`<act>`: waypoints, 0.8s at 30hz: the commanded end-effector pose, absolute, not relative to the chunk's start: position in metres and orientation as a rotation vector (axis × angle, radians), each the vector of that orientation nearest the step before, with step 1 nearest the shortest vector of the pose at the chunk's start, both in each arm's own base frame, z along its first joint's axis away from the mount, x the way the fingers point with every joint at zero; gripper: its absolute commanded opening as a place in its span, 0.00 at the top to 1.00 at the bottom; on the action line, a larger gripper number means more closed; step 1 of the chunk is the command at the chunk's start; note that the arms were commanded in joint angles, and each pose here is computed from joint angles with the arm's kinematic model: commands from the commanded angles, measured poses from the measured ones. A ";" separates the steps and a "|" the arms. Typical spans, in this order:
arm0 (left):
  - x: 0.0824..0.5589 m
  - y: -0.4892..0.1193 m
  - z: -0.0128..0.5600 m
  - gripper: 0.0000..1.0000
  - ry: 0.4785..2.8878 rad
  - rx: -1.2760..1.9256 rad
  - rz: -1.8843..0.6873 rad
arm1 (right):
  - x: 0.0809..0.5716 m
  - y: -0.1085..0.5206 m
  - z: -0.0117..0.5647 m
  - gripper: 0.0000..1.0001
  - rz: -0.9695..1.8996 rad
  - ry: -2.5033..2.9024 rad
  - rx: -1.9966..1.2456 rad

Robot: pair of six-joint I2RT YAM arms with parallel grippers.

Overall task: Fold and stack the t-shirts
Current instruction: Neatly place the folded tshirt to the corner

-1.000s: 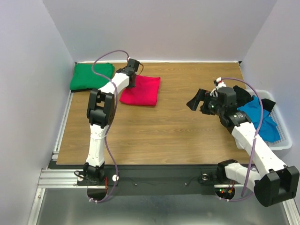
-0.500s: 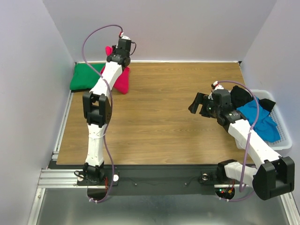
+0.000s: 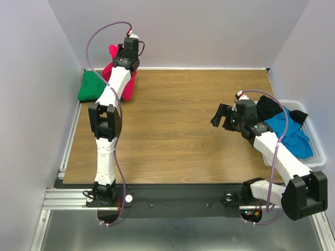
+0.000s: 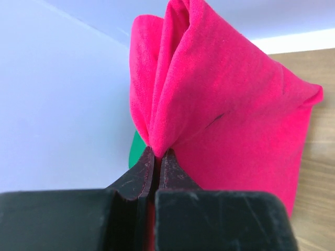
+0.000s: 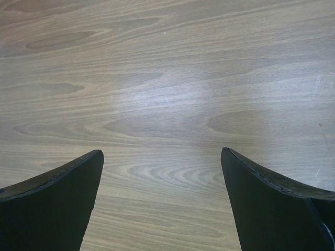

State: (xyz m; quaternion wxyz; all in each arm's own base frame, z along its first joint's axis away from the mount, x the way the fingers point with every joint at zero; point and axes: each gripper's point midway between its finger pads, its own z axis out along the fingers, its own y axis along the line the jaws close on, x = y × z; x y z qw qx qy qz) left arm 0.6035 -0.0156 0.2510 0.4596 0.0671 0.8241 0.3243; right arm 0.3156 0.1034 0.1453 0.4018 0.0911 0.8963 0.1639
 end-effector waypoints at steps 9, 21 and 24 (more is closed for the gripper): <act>0.595 -0.010 0.353 1.00 1.821 0.059 0.728 | 0.320 0.094 0.147 0.00 0.349 2.231 0.235; 0.587 -0.011 0.381 1.00 1.773 0.029 0.646 | 0.322 0.094 0.141 0.00 0.335 2.251 0.241; 0.587 -0.014 0.387 1.00 1.760 0.039 0.622 | 0.322 0.093 0.138 0.00 0.331 2.256 0.244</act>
